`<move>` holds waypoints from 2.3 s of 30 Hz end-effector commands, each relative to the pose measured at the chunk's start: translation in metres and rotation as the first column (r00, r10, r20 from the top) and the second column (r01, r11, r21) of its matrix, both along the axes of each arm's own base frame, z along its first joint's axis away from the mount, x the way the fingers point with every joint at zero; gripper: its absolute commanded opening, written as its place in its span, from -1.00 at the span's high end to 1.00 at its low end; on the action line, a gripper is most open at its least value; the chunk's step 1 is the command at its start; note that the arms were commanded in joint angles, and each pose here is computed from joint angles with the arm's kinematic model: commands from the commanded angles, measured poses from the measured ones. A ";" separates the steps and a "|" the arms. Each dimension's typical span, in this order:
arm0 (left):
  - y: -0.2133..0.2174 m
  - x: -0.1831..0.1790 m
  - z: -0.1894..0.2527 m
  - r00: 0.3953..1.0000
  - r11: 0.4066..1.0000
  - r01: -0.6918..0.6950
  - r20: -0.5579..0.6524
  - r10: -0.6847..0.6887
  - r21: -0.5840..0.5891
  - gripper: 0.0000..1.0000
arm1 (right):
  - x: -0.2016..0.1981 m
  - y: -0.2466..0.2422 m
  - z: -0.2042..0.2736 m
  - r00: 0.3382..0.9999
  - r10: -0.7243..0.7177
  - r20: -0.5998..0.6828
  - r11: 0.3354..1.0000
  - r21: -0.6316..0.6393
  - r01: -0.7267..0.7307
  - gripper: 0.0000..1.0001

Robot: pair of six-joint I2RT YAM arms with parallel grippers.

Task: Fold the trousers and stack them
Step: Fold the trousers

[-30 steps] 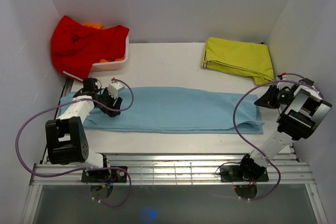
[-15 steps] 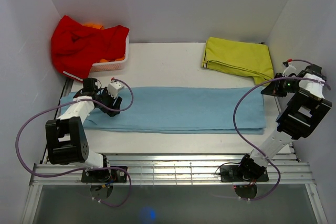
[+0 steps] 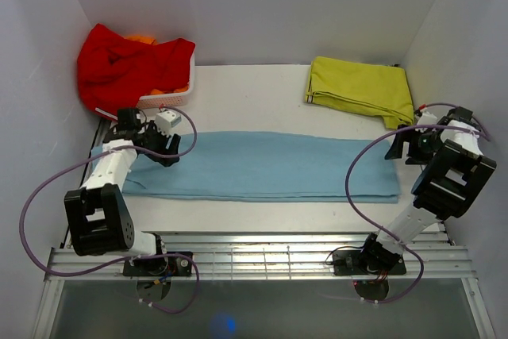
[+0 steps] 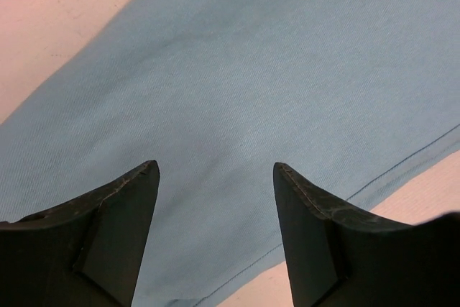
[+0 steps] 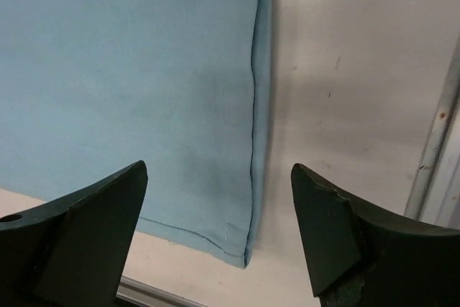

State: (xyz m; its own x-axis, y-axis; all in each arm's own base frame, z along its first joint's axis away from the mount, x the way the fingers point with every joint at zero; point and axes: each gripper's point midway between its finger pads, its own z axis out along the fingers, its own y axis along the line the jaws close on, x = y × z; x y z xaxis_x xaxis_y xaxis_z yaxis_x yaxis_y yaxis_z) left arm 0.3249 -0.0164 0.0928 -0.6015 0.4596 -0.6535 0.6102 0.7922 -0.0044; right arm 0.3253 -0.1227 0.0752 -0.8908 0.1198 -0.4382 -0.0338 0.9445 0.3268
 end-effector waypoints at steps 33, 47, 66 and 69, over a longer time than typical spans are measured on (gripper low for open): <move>0.051 0.002 0.034 0.974 0.958 -0.222 -0.079 0.211 -0.184 -0.50 | -0.004 -0.060 0.064 0.988 -0.007 0.156 0.984 0.176 -0.021 0.85; 0.045 -0.020 0.008 0.967 0.957 -0.232 -0.148 0.207 -0.177 -0.51 | 0.005 0.054 0.100 0.953 0.022 0.301 0.874 0.457 -0.165 0.85; 0.038 -0.026 -0.033 0.932 0.928 -0.298 -0.280 0.231 -0.225 -0.49 | 0.036 0.249 0.123 0.894 0.114 0.432 0.868 0.394 -0.302 0.84; 0.039 -0.026 -0.039 0.928 0.927 -0.304 -0.287 0.236 -0.220 -0.49 | 0.037 0.292 0.111 0.893 0.183 0.411 0.843 0.402 -0.357 0.84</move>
State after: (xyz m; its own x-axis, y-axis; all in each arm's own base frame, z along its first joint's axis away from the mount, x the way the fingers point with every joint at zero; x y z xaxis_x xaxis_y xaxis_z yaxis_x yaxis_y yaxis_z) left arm 0.2944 0.0241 0.0521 -0.8502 0.1114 -0.5145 0.3238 0.8813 -0.3443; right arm 0.3442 0.1400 0.1827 -0.7403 0.1511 -0.6551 -0.4357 0.6342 0.6387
